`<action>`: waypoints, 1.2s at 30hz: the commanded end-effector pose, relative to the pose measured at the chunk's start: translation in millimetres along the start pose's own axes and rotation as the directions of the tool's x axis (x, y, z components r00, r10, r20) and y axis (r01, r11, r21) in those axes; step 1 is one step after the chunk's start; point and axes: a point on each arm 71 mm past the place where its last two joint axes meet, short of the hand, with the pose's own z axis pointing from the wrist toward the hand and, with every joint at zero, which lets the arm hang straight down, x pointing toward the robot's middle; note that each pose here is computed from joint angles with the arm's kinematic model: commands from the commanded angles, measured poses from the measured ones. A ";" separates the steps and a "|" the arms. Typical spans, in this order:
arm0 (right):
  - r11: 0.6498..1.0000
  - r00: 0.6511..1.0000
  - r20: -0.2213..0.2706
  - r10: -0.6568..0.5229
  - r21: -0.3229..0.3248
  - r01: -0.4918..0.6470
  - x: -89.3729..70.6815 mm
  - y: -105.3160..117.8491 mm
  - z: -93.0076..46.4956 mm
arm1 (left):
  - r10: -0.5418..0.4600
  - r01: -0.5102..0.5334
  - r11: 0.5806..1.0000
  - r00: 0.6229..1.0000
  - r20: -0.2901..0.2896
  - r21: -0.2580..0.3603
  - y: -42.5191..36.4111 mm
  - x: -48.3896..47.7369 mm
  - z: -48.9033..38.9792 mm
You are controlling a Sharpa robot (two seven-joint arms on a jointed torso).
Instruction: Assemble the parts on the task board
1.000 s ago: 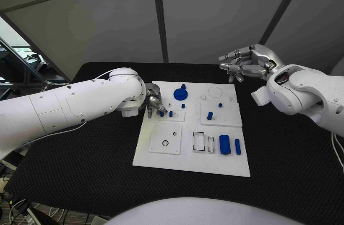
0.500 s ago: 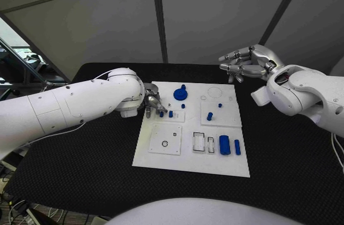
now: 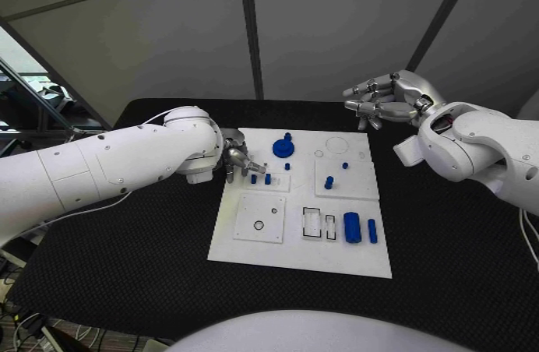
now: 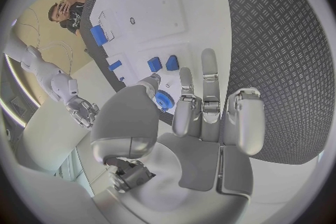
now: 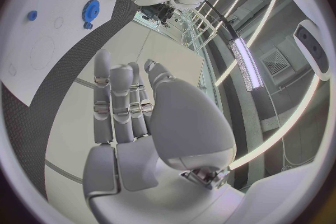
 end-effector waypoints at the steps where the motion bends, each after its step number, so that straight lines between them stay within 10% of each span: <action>1: 1.000 1.000 -0.006 -0.001 -0.014 0.001 0.2 2.0 0.7 | -0.071 0.069 0.997 0.996 0.055 0.040 -0.9 -5.4 -1.4; 9: 1.000 1.000 -0.004 -0.002 -0.012 0.002 -0.4 1.5 0.8 | -0.207 0.179 0.968 0.965 0.158 0.177 -2.3 -16.8 -5.0; 19: 1.000 1.000 -0.002 -0.012 -0.015 0.012 -0.3 1.7 1.2 | -0.213 0.024 0.878 0.914 0.346 0.478 -36.4 -26.9 -15.7; 36: 1.000 1.000 -0.008 -0.019 -0.020 0.019 1.9 3.1 1.8 | 0.106 -0.329 0.823 0.890 0.444 0.463 -70.6 0.0 -0.7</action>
